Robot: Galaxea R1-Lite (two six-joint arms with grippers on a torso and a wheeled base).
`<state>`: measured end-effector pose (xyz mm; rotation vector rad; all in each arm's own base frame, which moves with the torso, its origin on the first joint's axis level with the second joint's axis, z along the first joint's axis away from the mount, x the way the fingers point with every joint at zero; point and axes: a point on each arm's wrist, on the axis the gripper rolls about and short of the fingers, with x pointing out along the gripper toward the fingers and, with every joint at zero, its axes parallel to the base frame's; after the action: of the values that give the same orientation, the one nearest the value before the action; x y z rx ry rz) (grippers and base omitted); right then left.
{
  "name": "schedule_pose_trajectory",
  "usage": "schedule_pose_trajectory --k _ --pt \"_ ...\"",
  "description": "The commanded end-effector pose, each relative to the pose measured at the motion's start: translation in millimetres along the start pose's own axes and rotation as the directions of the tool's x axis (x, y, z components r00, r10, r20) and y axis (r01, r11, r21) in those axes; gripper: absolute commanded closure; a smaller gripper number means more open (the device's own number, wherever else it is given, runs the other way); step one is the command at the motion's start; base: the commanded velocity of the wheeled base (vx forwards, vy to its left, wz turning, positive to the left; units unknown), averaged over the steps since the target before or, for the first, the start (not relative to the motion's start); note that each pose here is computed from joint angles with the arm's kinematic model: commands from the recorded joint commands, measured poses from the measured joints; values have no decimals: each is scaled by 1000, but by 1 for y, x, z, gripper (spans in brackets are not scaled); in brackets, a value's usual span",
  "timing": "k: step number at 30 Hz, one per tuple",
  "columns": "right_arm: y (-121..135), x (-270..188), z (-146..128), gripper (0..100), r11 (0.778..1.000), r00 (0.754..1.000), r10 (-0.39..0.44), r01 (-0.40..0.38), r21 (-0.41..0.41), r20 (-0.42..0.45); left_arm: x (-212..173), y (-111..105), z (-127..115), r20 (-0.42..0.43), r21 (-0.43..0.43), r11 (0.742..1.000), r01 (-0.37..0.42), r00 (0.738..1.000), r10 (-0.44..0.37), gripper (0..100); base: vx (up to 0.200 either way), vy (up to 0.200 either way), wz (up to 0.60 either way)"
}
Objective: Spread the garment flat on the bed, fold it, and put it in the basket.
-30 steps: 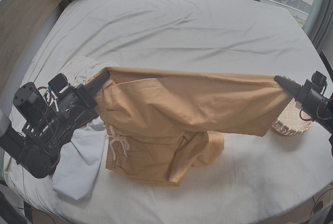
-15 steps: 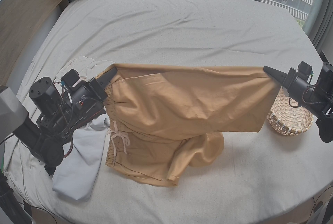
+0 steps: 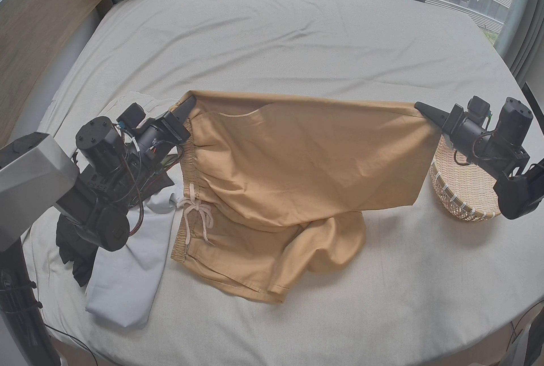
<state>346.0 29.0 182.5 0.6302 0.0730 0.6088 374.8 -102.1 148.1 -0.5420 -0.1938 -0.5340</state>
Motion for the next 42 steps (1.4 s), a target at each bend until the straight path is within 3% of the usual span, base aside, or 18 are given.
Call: schedule_pose_trajectory --k 1,11,12,14,15,20,25,31,34,37,42 --pt "-17 13 -6 100 1000 1000 -16 16 10 -10 8 10 -9 -4 0 1000 -9 1000 9 100 0 0 0" --pt "-35 37 -5 100 1000 1000 -5 5 -3 8 20 28 -11 -2 5 999 -37 999 37 100 0 0 0" --pt "-37 39 -5 100 1000 1000 -5 5 -4 10 22 28 -10 -2 5 999 -37 999 37 0 0 0 0" --pt "-39 43 -4 100 1000 1000 -2 2 -5 18 26 29 -11 -9 4 999 -41 999 41 0 0 0 0" --pt "-39 45 -2 0 1000 1000 -2 2 -9 26 28 29 -10 -13 2 999 -38 999 38 0 0 0 0" --pt "-43 48 -2 0 1000 998 -26 26 -10 50 33 28 -9 -23 -30 998 -51 998 50 0 0 0 0" --pt "-26 36 -9 0 1000 999 -24 25 -7 40 32 30 -14 -40 -47 994 -96 995 94 0 0 0 0" --pt "-5 4 -42 0 999 999 -31 32 25 -42 20 36 -26 -126 -57 983 -175 978 167 0 0 0 0" --pt "-2 -9 -56 0 999 997 -31 33 31 -65 14 39 -31 -169 -51 974 -221 963 210 0 0 0 0" --pt "1 -28 -76 0 999 997 -21 24 33 -77 0 36 -31 -264 -46 949 -311 920 289 0 0 0 0" --pt "0 -43 -93 0 997 991 -42 50 58 -128 -10 36 -22 -287 -35 931 -363 896 339 0 0 0 0"
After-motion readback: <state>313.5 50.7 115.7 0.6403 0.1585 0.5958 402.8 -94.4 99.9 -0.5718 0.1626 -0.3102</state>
